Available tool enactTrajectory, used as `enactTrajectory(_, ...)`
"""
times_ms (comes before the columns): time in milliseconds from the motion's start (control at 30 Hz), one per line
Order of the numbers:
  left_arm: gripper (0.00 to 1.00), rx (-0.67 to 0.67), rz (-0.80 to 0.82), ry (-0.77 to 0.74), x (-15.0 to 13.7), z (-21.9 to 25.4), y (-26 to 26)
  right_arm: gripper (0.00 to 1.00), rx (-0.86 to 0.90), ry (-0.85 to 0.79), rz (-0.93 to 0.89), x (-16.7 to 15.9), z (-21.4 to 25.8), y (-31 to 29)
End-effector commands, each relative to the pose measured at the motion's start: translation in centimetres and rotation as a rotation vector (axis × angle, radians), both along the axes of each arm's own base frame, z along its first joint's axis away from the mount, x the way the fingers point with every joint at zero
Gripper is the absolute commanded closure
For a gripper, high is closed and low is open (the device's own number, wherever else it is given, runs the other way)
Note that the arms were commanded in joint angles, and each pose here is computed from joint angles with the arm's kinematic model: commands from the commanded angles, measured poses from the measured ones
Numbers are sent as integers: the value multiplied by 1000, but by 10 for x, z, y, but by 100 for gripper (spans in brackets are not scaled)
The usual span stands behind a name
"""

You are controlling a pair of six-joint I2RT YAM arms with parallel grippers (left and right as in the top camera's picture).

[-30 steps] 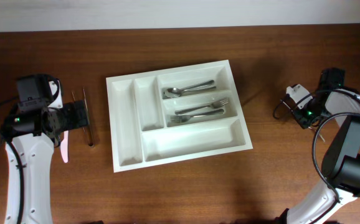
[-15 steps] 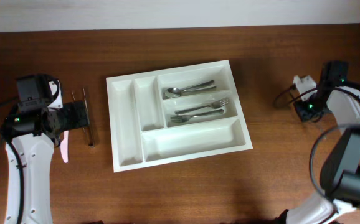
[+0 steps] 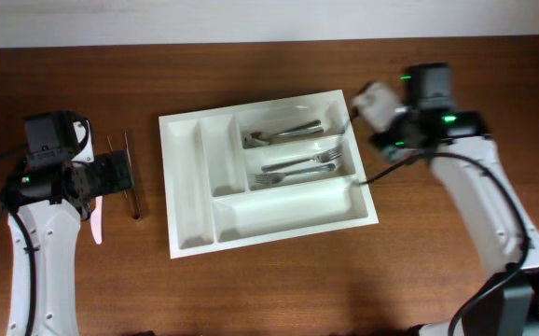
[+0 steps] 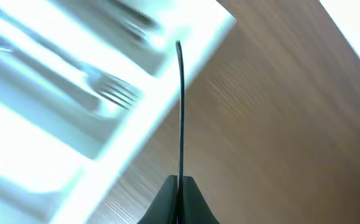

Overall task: Pack container
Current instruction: 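Carry the dark-handled fork with the right gripper into the middle compartment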

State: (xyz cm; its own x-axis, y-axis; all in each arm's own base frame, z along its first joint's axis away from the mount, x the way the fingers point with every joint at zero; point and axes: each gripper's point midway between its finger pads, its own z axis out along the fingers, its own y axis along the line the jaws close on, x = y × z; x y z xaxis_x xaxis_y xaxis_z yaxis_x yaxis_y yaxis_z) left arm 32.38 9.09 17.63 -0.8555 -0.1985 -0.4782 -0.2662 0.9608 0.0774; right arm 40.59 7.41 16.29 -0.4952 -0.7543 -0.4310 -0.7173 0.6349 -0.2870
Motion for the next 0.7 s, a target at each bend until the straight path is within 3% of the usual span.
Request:
enactTrajectory(0,1,22,-1,-9,3,6,5,96,-56,-16,319,-9,-10,57)
enactTrajectory(267,1,22,-1,-9,3,6,5,96,-60,84,524,-18,-69,106)
enactTrajectory(433,1,22,-1,-9,3,6,5,96,-24,112,443,-6,-91,111)
enactTrajectory(467,1,22,-1,-9,3,6,5,92,-15,108,427,-4,-91,112)
enactTrajectory(533,1,22,-1,-9,3,6,5,55,12,95,377,1,-85,113)
enactTrajectory(633,1,22,-1,-9,3,6,5,46,67,75,282,6,-64,115)
enactTrajectory(667,1,22,-1,-9,3,6,5,38,87,70,250,7,-55,115)
